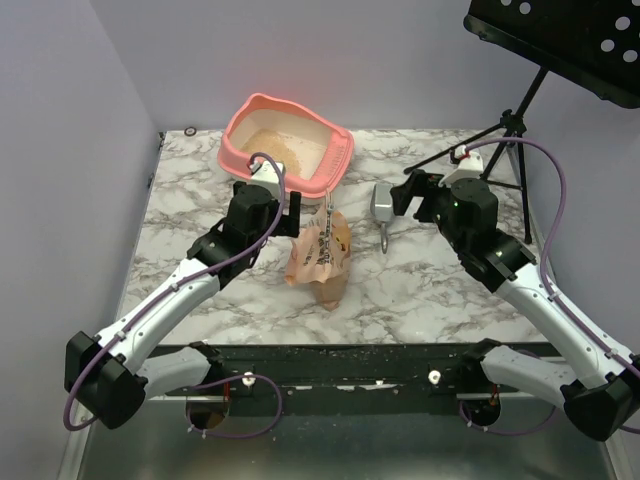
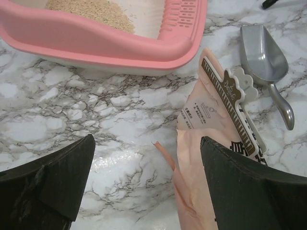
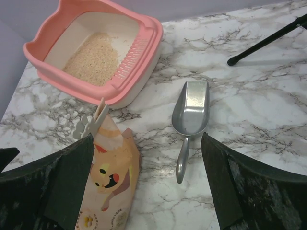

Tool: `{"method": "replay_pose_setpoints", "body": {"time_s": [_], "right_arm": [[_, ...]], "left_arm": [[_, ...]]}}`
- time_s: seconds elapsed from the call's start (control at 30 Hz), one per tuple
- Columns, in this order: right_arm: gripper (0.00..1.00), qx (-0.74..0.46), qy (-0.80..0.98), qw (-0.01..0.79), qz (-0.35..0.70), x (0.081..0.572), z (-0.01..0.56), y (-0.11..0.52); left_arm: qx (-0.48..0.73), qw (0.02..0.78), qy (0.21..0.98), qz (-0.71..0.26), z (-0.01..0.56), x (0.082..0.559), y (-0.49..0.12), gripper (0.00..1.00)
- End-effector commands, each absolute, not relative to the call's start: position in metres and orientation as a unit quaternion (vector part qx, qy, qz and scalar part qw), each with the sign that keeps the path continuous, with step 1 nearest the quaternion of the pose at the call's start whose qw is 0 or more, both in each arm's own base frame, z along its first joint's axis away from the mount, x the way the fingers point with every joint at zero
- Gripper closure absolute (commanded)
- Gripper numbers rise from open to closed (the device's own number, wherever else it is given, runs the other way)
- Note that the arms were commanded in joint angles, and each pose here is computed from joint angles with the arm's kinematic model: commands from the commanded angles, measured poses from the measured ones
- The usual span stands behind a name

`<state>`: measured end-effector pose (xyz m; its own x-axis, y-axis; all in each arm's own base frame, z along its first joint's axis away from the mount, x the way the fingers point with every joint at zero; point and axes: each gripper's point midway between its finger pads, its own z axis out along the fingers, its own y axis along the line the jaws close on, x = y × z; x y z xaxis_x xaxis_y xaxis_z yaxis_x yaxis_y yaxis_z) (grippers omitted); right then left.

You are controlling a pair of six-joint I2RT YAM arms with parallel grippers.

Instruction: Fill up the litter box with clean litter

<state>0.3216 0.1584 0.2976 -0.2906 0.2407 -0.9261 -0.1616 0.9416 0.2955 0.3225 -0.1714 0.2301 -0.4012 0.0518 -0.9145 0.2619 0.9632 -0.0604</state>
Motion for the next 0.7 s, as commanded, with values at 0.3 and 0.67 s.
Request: {"method": "replay_pose_setpoints", "body": {"time_s": [0.3,0.67], "right_arm": [[0.0,0.015,0.782,0.595,0.184,0.317,0.305,0.163],[0.0,-0.028,0.782,0.578,0.232,0.308,0.304,0.184]], "left_arm": [[0.066,0.558,0.824,-0.071,0.241,0.326,-0.155,0.01],[0.018,0.541,0.841,0.02,0.261,0.348,-0.133,0.01]]}}
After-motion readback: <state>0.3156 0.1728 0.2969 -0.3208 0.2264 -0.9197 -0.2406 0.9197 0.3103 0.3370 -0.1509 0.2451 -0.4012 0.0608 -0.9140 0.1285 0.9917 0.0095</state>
